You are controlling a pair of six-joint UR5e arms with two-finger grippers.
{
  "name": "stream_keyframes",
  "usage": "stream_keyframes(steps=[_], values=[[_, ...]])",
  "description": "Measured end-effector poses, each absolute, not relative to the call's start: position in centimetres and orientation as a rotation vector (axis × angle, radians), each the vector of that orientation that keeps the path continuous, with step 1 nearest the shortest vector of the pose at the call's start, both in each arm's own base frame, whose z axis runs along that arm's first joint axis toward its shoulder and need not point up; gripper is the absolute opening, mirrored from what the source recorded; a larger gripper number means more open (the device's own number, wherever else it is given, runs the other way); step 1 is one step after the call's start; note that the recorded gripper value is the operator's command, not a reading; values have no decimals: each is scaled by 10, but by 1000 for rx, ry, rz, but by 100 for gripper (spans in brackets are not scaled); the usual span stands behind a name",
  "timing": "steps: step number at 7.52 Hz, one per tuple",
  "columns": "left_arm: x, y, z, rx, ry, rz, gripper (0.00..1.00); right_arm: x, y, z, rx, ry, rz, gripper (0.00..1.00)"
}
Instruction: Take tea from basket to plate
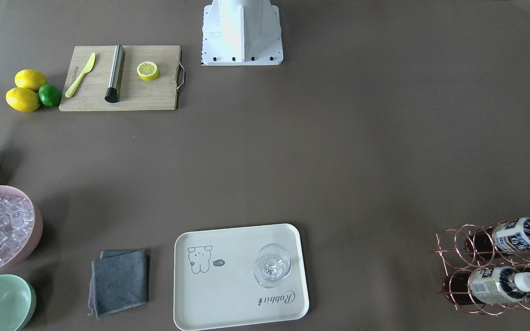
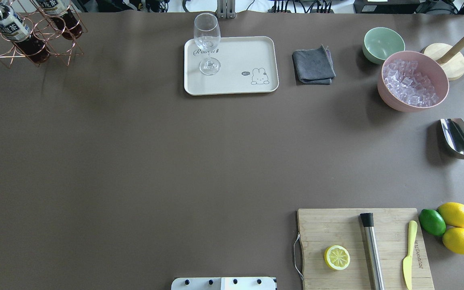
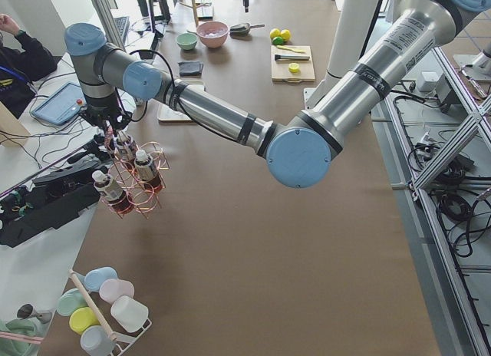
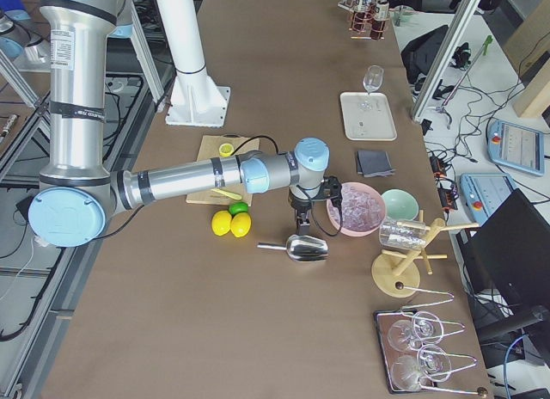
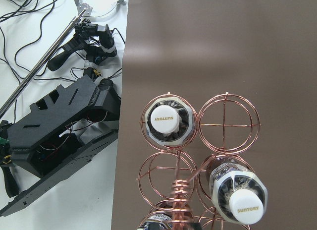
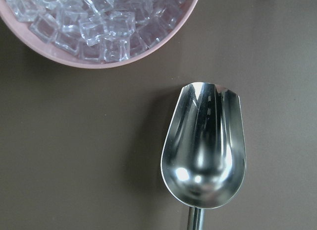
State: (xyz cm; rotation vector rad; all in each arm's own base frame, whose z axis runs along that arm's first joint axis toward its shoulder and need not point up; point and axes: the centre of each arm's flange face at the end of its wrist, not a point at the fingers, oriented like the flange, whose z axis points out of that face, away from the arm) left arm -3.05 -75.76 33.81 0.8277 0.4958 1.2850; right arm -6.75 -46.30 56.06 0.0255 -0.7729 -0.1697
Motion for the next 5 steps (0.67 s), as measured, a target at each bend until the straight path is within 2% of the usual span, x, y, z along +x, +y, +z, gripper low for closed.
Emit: stream_keyframes(steps=[5], values=[[-115, -676, 376, 801, 490, 1153, 0, -98, -465, 535, -12, -808, -119, 100]])
